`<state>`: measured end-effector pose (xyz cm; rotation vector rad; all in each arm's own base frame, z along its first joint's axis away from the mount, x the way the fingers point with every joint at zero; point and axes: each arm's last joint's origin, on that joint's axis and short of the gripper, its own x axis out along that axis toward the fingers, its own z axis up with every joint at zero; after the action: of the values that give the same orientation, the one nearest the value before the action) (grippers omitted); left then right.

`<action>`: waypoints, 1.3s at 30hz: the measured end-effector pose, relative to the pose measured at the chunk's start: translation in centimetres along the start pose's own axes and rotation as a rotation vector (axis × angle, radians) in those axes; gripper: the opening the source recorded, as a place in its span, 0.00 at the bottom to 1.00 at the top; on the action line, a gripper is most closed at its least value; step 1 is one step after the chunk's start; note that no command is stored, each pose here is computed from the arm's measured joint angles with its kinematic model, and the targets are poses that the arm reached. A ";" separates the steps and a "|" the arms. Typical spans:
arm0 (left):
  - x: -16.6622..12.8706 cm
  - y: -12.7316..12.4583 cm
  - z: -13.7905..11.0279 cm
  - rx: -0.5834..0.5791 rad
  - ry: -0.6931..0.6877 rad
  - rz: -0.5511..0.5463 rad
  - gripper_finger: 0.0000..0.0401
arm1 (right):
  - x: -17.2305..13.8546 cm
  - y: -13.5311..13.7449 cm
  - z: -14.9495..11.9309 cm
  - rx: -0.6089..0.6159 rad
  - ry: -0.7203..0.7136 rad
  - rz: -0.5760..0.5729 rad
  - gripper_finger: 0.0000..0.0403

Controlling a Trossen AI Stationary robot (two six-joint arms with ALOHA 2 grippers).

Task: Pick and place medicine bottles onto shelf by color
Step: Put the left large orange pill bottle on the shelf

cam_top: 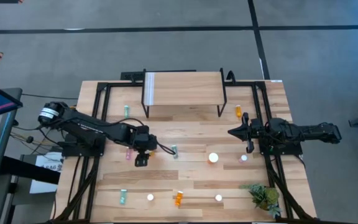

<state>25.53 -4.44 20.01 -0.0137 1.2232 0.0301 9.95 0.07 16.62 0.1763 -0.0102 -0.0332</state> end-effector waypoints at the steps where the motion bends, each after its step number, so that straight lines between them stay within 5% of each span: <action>1: 0.0 0.0 0.0 0.000 0.000 -0.001 0.62 | 0.0 0.0 0.0 0.000 0.000 0.000 0.07; 24: -1.1 -0.6 0.9 0.005 -0.024 -0.046 0.64 | 0.0 0.0 0.0 0.000 0.000 0.000 0.07; 39: -1.0 0.2 0.4 -0.019 0.022 0.047 0.66 | 0.0 0.0 0.0 0.000 0.000 0.000 0.07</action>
<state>25.58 -4.22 21.12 -0.0016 1.2446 0.0831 9.95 0.07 16.61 0.1763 -0.0103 -0.0331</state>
